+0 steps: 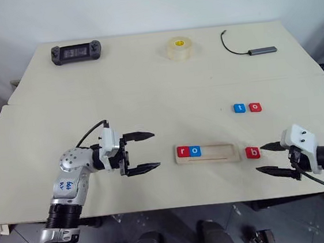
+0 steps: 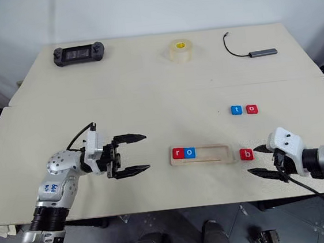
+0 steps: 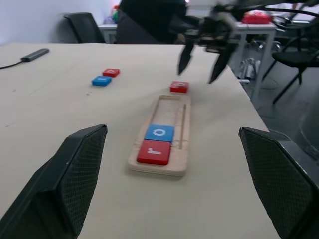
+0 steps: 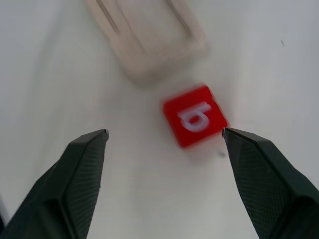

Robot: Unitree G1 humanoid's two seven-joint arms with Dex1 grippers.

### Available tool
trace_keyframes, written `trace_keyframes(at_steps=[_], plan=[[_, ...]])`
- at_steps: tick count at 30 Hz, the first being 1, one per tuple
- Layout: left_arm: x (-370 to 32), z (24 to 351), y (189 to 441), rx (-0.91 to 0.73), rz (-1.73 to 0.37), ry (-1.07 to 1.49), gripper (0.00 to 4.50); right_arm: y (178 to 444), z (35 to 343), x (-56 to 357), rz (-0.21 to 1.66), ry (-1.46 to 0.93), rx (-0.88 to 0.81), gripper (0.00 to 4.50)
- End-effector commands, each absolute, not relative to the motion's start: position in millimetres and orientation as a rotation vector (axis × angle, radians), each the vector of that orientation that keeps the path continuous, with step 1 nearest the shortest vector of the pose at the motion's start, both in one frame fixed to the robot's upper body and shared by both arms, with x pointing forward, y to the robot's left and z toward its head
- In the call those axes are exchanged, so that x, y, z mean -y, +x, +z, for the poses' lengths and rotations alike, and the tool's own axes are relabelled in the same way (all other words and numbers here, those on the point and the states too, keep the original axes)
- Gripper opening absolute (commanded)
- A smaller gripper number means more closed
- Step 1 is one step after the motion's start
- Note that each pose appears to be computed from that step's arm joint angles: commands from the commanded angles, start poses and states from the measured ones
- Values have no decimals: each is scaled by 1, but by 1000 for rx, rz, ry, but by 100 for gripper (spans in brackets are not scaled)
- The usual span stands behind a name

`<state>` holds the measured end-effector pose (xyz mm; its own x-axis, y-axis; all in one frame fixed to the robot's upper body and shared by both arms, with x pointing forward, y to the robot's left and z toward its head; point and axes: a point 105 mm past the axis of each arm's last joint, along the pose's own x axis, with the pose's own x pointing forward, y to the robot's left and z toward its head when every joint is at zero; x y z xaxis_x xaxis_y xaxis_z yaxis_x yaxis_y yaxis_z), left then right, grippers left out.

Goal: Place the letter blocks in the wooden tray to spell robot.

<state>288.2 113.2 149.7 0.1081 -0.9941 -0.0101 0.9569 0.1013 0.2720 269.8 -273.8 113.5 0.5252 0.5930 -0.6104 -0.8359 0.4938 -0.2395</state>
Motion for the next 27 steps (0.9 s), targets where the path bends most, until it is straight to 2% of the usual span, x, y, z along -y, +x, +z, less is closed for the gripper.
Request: trace_keyframes(at_steps=[1, 7, 10, 15, 16, 23, 27], plan=[[-112, 155, 283, 220, -1471, 268, 450, 281, 114, 279, 938, -604, -456, 382], [-112, 153, 280, 214, -1461, 261, 450, 290, 101, 279, 985, -571, -489, 382], [-111, 153, 280, 213, -1458, 258, 450, 287, 96, 278, 1013, -555, -523, 326], [-113, 154, 282, 209, -1450, 259, 450, 292, 100, 275, 1001, -527, -469, 157], [-114, 154, 282, 207, -1450, 259, 450, 293, 101, 274, 1003, -526, -458, 146], [-115, 153, 284, 202, -1447, 259, 450, 291, 123, 271, 1032, -573, -425, 146], [-116, 151, 283, 195, -1447, 259, 450, 285, 146, 245, 1179, -633, -425, 146]])
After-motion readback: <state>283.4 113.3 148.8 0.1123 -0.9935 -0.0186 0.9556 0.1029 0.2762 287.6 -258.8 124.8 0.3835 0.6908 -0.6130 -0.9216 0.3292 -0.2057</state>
